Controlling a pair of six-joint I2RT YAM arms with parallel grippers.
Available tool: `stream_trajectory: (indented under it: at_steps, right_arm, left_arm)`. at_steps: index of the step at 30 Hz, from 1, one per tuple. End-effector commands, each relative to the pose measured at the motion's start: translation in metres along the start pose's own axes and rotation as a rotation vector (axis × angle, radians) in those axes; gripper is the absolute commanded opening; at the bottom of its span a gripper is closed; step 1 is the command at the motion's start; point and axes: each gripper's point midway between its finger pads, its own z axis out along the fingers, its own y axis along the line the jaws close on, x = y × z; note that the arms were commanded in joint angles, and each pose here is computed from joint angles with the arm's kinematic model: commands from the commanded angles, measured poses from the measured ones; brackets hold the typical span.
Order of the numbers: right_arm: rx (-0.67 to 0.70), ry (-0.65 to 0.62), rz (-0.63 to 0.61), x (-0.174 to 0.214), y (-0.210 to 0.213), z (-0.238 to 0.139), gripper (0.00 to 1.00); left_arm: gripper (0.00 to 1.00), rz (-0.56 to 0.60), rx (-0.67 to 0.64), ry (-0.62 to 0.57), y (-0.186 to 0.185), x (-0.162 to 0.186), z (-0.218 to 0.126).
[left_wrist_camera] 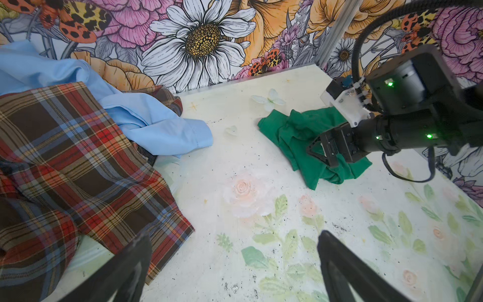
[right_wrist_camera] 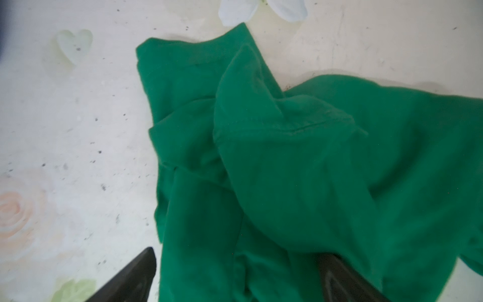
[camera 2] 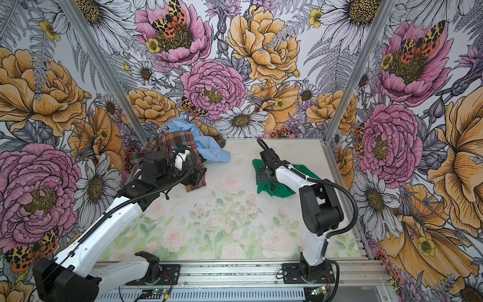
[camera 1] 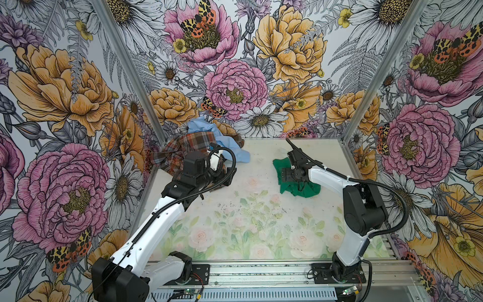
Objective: Pick out a specific cloth from the pile
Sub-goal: 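Grasp the green cloth with the right gripper and lift it, then carry the green cloth toward the far corner and set it down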
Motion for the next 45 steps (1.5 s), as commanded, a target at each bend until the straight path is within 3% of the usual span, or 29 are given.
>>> stream_trajectory:
  at_steps: [1, 7, 10, 12, 16, 17, 20, 26, 36, 40, 45]
  right_arm:
    - [0.155, 0.009, -0.012, -0.009, -0.022, 0.011, 0.98]
    - [0.245, 0.185, -0.089, 0.018, -0.027, 0.047, 0.97]
    - [0.228, 0.238, -0.073, 0.031, -0.027, 0.057, 0.88]
    - [0.203, 0.256, -0.062, 0.034, -0.026, 0.059, 0.73]
    - [0.170, 0.237, -0.024, 0.025, -0.032, 0.048, 0.06]
    - [0.170, 0.215, -0.020, 0.018, -0.035, 0.040, 0.00]
    - [0.161, 0.113, 0.005, -0.013, -0.049, 0.007, 0.00]
    - [-0.040, -0.150, 0.133, -0.105, -0.077, -0.096, 0.00]
    - [-0.260, -0.517, 0.132, -0.208, -0.074, -0.248, 0.00]
    - [-0.260, -0.593, 0.174, -0.228, -0.081, -0.272, 0.00]
    - [-0.376, -0.514, 0.311, -0.227, -0.097, -0.248, 0.00]
  left_arm:
    - [0.99, 0.008, 0.056, -0.032, -0.009, -0.008, -0.004]
    - [0.99, 0.003, 0.077, -0.039, -0.009, -0.008, -0.003]
    - [0.99, -0.007, 0.089, -0.052, -0.008, -0.012, -0.004]
    - [0.99, -0.015, 0.100, -0.066, -0.008, -0.015, -0.006]
    - [0.99, -0.020, 0.085, -0.080, -0.005, -0.017, -0.009]
    - [0.99, -0.019, 0.084, -0.081, -0.005, -0.016, -0.010]
    - [0.99, -0.018, 0.088, -0.086, -0.007, -0.018, -0.011]
    - [0.99, -0.018, 0.088, -0.090, -0.011, -0.018, -0.013]
    - [0.99, 0.036, 0.097, -0.073, -0.023, -0.018, -0.013]
    - [0.99, 0.036, 0.094, -0.059, -0.022, -0.014, -0.008]
    - [0.99, 0.039, 0.093, -0.057, -0.023, -0.013, -0.007]
